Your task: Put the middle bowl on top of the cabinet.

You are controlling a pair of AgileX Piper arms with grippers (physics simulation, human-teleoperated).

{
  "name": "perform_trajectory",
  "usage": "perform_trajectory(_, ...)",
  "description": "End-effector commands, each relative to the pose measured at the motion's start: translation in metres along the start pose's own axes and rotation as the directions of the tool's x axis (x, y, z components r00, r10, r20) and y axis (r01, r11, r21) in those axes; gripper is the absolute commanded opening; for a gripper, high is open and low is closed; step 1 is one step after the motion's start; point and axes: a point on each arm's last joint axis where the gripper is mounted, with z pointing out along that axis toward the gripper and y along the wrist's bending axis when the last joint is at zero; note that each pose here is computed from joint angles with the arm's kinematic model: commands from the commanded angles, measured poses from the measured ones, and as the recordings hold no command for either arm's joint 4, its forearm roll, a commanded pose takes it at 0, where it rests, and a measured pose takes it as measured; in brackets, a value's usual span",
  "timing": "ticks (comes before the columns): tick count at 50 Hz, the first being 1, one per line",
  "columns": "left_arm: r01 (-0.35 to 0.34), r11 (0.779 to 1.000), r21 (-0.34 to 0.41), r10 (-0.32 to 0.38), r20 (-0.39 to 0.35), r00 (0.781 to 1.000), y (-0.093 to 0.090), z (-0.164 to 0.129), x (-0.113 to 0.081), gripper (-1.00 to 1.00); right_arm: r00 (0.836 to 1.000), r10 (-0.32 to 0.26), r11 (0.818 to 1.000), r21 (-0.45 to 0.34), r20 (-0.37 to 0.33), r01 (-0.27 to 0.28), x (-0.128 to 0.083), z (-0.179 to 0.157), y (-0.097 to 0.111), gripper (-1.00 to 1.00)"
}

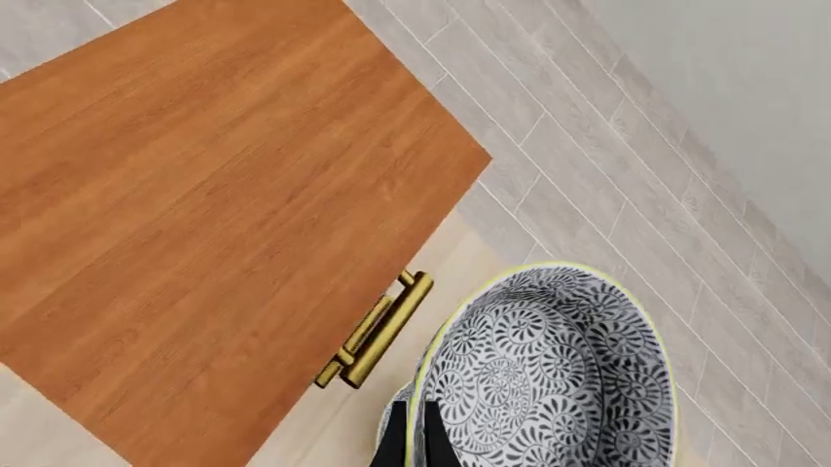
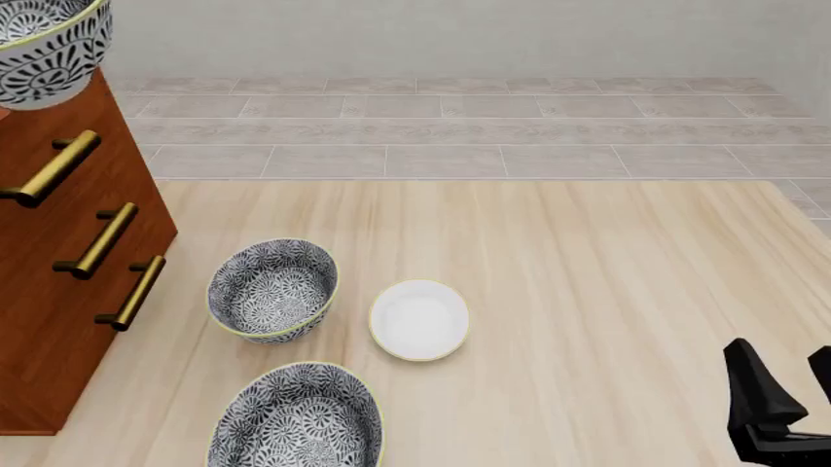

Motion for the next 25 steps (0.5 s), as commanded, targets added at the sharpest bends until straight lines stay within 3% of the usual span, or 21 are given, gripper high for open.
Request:
perform_trajectory(1, 0.037, 0.999, -0.021, -0.037, 0.042, 0.998, 0.007, -0.006, -0.009, -1.0, 1.0, 0.001, 1.0, 0.001, 0.001, -0.001, 0.0, -0.001, 0.0, 1.0)
perform_trajectory(25, 0.11, 0.99, -0.089, -0.101, 0.101, 0.99, 0.025, -0.003, -0.027, -1.0, 1.0, 0.003, 1.0, 0.004, 0.0, -0.003, 0.0, 0.0, 0.0, 1.0)
